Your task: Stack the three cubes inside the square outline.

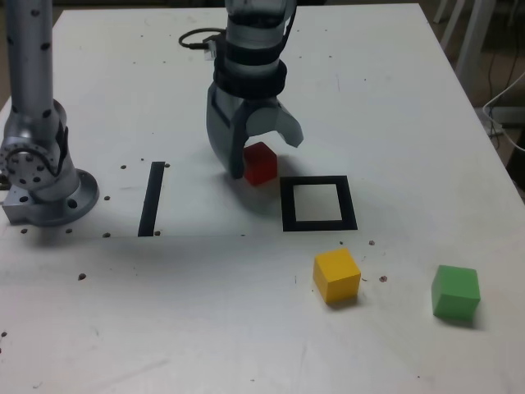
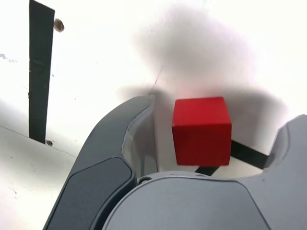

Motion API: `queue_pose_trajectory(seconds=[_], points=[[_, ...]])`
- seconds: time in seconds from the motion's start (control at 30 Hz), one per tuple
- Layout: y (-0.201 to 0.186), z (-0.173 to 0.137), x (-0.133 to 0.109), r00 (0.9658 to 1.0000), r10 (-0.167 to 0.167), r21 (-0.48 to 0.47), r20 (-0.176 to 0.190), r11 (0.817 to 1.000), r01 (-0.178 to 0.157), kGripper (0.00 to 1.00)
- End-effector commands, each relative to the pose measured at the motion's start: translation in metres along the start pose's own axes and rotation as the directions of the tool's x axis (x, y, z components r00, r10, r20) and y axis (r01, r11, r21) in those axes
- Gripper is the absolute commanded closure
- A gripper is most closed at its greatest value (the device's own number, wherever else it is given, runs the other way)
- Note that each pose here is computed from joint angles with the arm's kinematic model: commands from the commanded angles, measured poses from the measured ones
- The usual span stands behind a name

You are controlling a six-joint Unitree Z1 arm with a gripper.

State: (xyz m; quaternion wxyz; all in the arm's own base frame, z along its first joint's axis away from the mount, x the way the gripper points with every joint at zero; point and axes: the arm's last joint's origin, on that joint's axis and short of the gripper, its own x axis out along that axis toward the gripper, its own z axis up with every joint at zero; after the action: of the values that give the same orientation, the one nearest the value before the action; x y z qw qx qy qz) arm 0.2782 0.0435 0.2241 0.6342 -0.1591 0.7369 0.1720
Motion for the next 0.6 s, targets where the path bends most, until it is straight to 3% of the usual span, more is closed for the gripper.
queue_pose_trajectory(seconds=[0.0, 0.27, 0.57], points=[[0.0008, 0.0008, 0.0008, 1.0000, 0.002, -0.001, -0.006, 1.000, -0.002, 0.24], [0.0004, 0.0006, -0.0002, 0.9999, -0.012, 0.005, -0.007, 1.000, 0.012, 0.42], [-0.0002, 0.0011, -0.0015, 0.9993, -0.036, 0.030, 0.000, 0.999, 0.036, 0.49]])
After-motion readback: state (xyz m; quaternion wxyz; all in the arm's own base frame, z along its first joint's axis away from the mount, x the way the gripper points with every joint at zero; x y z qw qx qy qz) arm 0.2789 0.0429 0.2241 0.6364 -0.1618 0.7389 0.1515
